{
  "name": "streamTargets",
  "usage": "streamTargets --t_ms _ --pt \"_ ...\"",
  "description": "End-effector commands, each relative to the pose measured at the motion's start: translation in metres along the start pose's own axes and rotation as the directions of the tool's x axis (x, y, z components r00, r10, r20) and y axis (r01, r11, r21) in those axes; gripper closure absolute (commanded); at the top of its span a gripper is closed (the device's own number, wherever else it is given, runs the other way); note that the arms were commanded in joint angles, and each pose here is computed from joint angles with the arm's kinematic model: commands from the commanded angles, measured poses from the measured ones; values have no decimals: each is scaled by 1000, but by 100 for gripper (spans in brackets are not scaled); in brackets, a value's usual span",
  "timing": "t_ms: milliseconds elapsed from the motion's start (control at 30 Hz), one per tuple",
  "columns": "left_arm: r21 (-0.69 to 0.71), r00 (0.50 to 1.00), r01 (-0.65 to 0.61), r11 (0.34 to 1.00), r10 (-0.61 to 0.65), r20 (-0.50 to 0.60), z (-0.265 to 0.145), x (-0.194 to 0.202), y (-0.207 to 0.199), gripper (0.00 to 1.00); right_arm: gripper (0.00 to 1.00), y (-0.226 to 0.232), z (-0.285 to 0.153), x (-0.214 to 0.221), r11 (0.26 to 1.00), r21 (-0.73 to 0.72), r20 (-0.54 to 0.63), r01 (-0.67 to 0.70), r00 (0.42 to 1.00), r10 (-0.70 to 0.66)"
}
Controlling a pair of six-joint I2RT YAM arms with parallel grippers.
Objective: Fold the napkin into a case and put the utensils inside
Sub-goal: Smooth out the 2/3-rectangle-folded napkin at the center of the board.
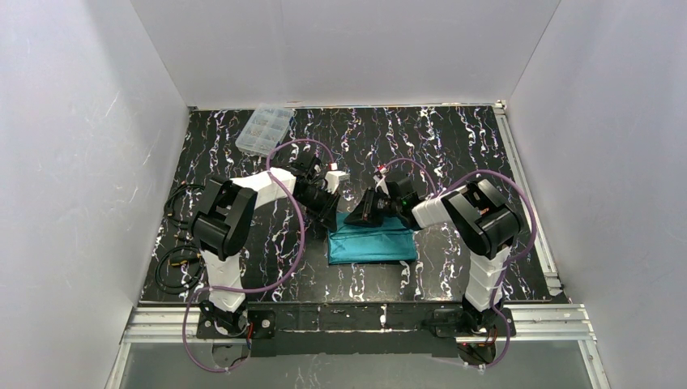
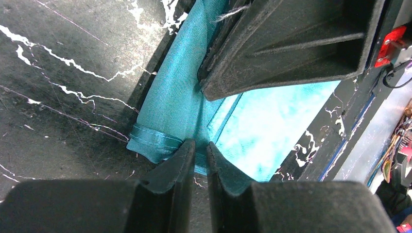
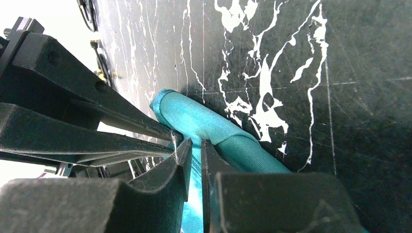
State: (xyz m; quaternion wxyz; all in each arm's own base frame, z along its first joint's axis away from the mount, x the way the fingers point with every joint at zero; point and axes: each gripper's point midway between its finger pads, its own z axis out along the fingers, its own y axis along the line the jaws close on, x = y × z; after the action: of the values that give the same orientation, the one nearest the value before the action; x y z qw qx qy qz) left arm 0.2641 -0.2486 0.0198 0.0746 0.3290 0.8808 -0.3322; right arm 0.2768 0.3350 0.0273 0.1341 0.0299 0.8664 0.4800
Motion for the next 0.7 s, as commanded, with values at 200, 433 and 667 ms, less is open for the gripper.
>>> streamTargets --t_ms 200,433,667 --pt "-66 1000 -26 997 25 -17 -30 -8 -13 74 80 -20 0 12 999 47 -47 -26 999 28" --pt "-11 987 -150 989 151 53 -83 -45 -57 70 80 -9 -7 3 998 55 -13 26 1000 -25" --pt "-65 941 -326 943 330 75 -125 -45 -78 70 79 12 -18 -4 997 41 3 61 998 -61"
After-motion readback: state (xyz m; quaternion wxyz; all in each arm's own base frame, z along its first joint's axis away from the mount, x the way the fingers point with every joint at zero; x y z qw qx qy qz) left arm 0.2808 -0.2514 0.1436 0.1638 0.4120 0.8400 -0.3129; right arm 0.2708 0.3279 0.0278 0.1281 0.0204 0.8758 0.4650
